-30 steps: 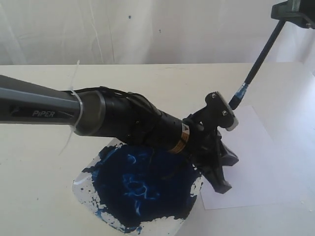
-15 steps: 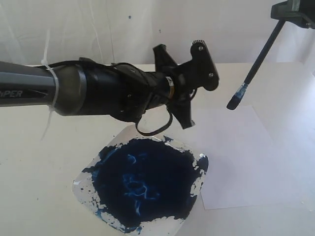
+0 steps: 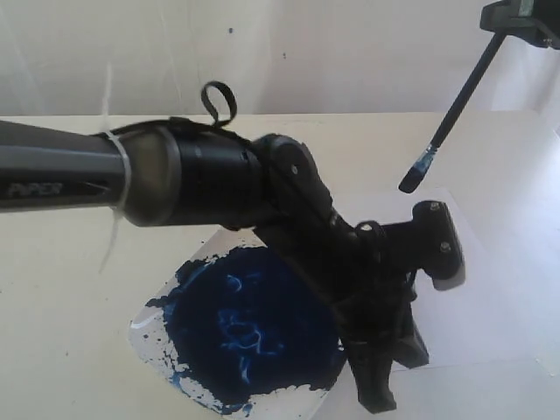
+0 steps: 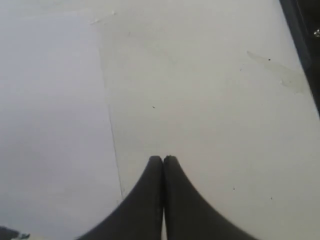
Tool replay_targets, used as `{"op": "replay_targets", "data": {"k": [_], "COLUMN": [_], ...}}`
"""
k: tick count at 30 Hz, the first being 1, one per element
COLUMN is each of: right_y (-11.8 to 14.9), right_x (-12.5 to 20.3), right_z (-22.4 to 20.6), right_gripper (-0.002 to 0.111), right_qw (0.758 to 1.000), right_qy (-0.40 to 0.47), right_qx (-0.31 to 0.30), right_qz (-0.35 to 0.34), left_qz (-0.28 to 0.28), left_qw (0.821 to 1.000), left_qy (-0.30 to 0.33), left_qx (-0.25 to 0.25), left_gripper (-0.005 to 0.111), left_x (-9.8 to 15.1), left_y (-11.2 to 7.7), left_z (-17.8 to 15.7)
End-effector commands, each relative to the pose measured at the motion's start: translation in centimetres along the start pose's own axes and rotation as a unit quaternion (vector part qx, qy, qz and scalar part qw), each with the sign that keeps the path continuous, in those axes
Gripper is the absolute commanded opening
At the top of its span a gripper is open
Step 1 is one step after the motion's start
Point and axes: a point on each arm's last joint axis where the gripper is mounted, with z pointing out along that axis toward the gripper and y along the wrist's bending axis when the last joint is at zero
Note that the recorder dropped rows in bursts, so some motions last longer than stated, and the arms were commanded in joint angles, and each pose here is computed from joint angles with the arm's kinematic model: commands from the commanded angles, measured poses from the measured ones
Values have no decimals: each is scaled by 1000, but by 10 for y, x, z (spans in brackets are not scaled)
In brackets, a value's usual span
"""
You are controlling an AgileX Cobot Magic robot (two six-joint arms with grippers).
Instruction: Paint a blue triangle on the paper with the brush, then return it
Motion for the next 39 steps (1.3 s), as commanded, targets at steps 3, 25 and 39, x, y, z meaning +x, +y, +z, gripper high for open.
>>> {"op": "replay_targets", "data": {"k": [3,25,39], "right_y": [1,-6,1], "right_x": [-3,16,17], "right_z": [0,25,36], "right_gripper": [0,0,0], "right_qw": [1000,994,990], "right_qy": [-8,-2,1], "right_qx": [-6,-79,-71], "right_qz": [-1,-77,-124], "left_qz": [-4,38,39], "left_qw": [1000,996,996], "left_qy": [8,46,51], "left_qx": [-23,-70,-58], "left_gripper": [0,0,0], "left_x": [12,33,34], "left_y": [7,22,20], "left_z": [35,58,59]}}
